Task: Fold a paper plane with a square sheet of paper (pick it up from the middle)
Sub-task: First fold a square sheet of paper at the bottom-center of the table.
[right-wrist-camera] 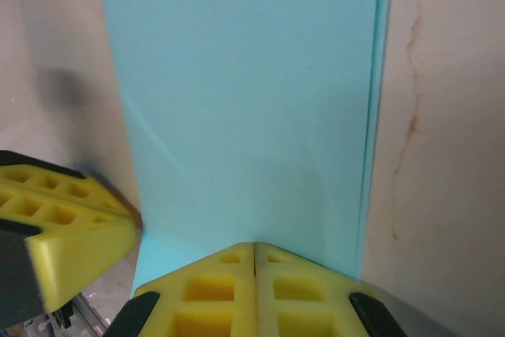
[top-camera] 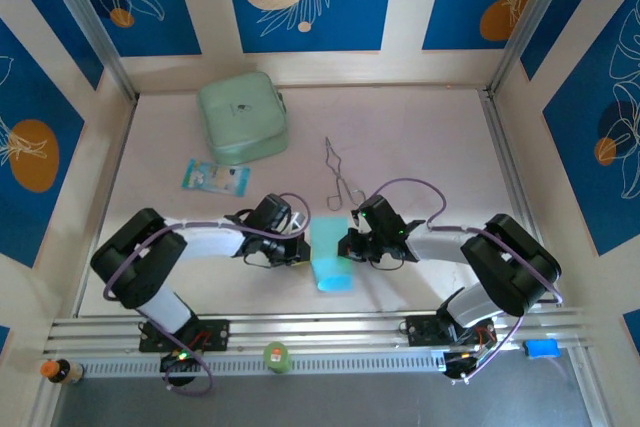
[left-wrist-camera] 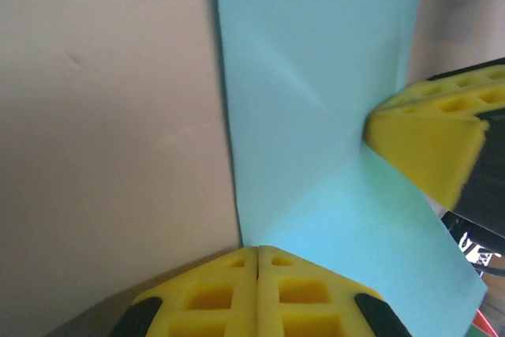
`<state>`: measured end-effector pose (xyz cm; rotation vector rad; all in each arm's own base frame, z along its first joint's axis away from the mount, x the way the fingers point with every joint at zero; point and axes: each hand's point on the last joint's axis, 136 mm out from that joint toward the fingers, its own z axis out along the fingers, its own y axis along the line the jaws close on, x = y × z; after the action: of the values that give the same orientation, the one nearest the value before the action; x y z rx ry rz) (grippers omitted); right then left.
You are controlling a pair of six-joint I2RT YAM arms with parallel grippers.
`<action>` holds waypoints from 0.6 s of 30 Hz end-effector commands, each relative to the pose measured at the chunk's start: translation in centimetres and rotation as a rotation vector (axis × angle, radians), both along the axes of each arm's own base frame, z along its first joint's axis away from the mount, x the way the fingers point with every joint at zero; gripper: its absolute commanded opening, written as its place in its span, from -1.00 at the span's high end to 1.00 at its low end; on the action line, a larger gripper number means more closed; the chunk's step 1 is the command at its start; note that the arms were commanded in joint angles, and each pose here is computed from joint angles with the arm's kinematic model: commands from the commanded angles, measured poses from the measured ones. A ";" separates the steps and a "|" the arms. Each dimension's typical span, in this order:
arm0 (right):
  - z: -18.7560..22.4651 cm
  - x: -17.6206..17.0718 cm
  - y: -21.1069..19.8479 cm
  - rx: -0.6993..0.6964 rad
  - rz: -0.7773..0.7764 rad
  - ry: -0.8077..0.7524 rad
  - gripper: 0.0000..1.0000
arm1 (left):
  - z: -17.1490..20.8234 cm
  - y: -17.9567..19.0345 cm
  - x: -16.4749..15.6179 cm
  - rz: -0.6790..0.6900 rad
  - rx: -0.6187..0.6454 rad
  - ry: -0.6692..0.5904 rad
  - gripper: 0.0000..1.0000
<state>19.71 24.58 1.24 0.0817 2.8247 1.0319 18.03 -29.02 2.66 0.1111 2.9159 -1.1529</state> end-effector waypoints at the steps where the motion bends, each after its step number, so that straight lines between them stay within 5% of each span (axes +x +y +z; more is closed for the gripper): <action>1: -3.5 -2.3 -3.6 -0.174 -0.037 0.085 1.00 | 2.1 -1.0 0.3 0.000 -0.022 -0.014 0.95; 6: -3.6 -2.3 -3.7 -0.175 -0.041 0.086 1.00 | 2.7 -3.0 -0.4 -0.028 -0.094 0.013 0.95; 18: -3.6 -2.4 -3.8 -0.173 -0.042 0.089 1.00 | -3.2 -0.3 -3.2 -0.047 0.034 0.092 0.99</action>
<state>19.72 24.36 1.24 0.0854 2.8172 1.0212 16.45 -30.90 1.59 0.1270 2.9474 -1.2306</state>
